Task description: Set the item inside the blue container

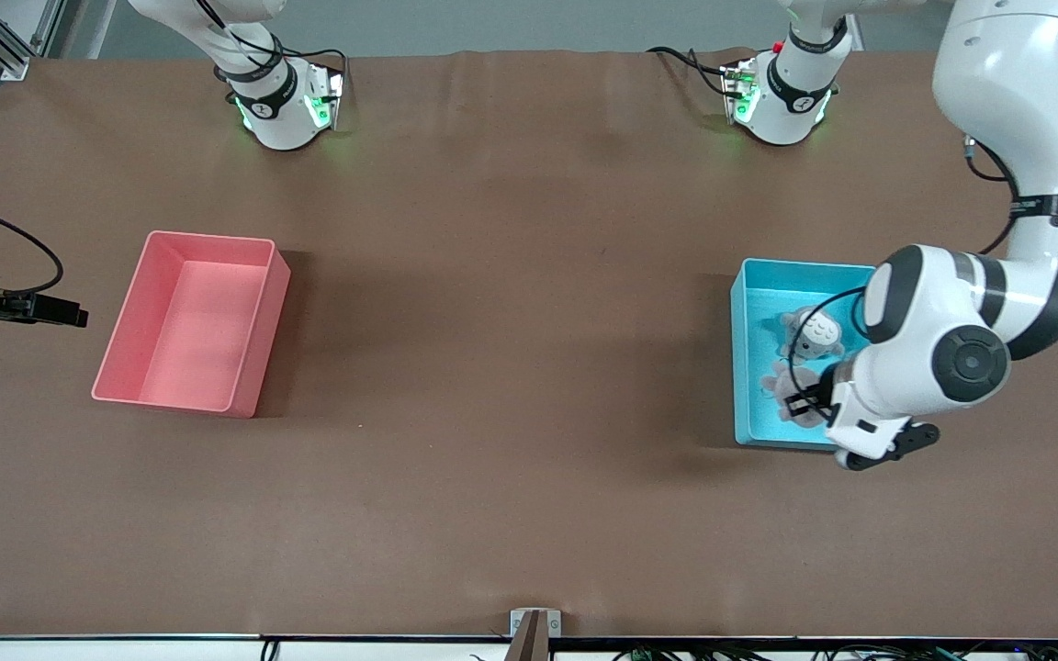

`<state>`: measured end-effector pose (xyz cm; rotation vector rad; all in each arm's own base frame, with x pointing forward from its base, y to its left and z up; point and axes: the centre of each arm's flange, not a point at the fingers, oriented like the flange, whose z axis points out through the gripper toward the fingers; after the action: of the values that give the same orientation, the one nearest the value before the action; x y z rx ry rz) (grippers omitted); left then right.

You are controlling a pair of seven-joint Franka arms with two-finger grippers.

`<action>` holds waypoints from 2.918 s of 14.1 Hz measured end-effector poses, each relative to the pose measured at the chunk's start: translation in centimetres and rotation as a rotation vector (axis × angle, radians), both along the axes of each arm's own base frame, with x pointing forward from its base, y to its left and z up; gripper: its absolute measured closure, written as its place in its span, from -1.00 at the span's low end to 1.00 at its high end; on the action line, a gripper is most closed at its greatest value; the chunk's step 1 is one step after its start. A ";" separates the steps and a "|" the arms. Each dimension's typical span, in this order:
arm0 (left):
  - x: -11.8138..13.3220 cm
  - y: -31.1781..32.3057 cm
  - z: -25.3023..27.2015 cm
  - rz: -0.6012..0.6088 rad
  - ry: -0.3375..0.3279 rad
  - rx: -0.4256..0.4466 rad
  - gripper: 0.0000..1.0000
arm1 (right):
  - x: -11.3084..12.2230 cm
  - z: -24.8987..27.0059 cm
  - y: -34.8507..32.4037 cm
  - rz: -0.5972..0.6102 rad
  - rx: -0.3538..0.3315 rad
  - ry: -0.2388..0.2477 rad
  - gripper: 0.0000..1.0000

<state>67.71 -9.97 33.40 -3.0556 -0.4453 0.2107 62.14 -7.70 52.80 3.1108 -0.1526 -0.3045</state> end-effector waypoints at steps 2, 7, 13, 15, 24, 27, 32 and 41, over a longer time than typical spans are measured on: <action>0.2 1.9 -1.1 -0.022 0.006 -0.002 0.59 | 0.0 0.0 -0.1 -0.001 0.000 -0.001 -1.00; 0.6 3.3 -3.8 -0.006 0.015 -0.012 0.15 | 0.0 -0.2 -0.1 -0.002 0.000 0.003 -1.00; 0.9 2.9 5.9 -0.027 -0.100 -0.003 -1.00 | 0.1 -0.2 0.2 0.002 0.005 0.002 -1.00; -0.2 3.1 11.3 -0.042 -0.130 0.011 -1.00 | -0.2 0.2 0.3 0.002 0.011 0.008 -1.00; -6.5 3.9 26.0 -0.229 -0.092 0.048 -1.00 | -7.3 9.2 0.4 -0.003 0.030 -0.043 -1.00; -9.5 4.1 29.3 -0.305 -0.058 0.034 -1.00 | -9.6 10.5 0.5 0.002 0.037 -0.059 -1.00; -13.2 5.8 30.3 -0.292 -0.036 -0.036 -1.00 | -11.7 11.3 0.6 0.016 0.043 -0.072 -1.00; -16.6 4.4 30.5 -0.313 -0.080 -0.031 -1.00 | -13.1 13.7 0.9 0.038 0.043 -0.125 -1.00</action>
<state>51.14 -5.59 63.92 -3.1150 0.0373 0.0827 49.00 -6.82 66.46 3.1712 -0.0888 -0.1139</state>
